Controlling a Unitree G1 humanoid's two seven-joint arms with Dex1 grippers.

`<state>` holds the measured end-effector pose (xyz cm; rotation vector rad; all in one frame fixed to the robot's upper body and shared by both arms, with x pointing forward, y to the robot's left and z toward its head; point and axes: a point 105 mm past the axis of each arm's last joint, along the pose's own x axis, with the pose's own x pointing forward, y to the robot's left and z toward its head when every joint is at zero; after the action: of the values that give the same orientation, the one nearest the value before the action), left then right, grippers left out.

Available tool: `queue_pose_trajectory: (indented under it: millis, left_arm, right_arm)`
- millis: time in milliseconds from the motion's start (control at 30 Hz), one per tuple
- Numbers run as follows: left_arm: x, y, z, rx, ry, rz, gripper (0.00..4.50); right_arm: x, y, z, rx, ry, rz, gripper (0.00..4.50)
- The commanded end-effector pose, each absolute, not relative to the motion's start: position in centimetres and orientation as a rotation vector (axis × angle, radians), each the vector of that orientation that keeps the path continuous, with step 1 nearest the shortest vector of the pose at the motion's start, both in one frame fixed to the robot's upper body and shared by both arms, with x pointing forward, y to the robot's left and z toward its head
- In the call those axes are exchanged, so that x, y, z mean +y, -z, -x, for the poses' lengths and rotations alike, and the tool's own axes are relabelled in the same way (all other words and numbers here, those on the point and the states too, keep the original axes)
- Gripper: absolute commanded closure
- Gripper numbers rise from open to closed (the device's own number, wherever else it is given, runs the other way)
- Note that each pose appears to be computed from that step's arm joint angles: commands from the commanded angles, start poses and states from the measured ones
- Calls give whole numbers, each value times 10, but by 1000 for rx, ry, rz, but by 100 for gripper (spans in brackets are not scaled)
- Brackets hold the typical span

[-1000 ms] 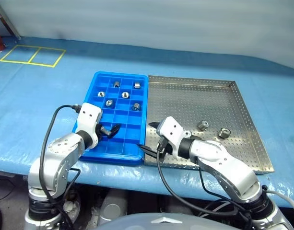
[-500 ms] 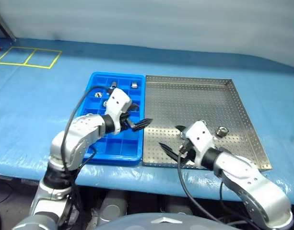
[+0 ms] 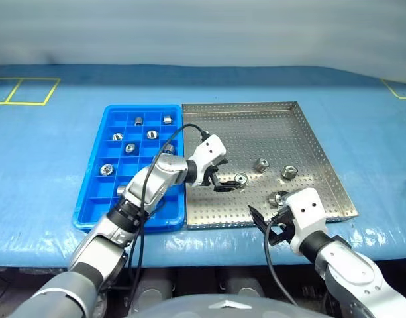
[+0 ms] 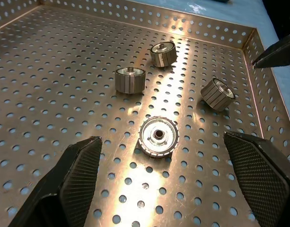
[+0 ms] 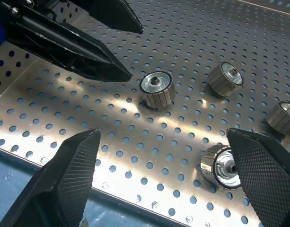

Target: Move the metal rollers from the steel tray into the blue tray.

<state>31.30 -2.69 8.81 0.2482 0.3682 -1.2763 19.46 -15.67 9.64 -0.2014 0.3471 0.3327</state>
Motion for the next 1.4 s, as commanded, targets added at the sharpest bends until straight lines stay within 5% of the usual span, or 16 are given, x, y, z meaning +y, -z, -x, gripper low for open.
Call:
queue_pose_trajectory:
  millis: [33,567,867,1100,1400]
  left_arm:
    - [-38,-90,-316,322,1287,-300,5]
    - [-58,-62,-326,298,1241,-394,5]
    - [-54,-62,-324,314,1224,-341,280]
    - [-35,-110,-338,181,1131,-252,280]
    - [41,-165,-360,31,856,-249,280]
  right_arm:
    - [-154,-111,-193,271,-314,198,0]
    - [-145,-110,-193,259,-307,175,0]
    - [-137,-116,-199,232,-354,172,0]
    - [-122,-120,-210,209,-473,205,0]
    - [-95,-136,-240,139,-714,308,0]
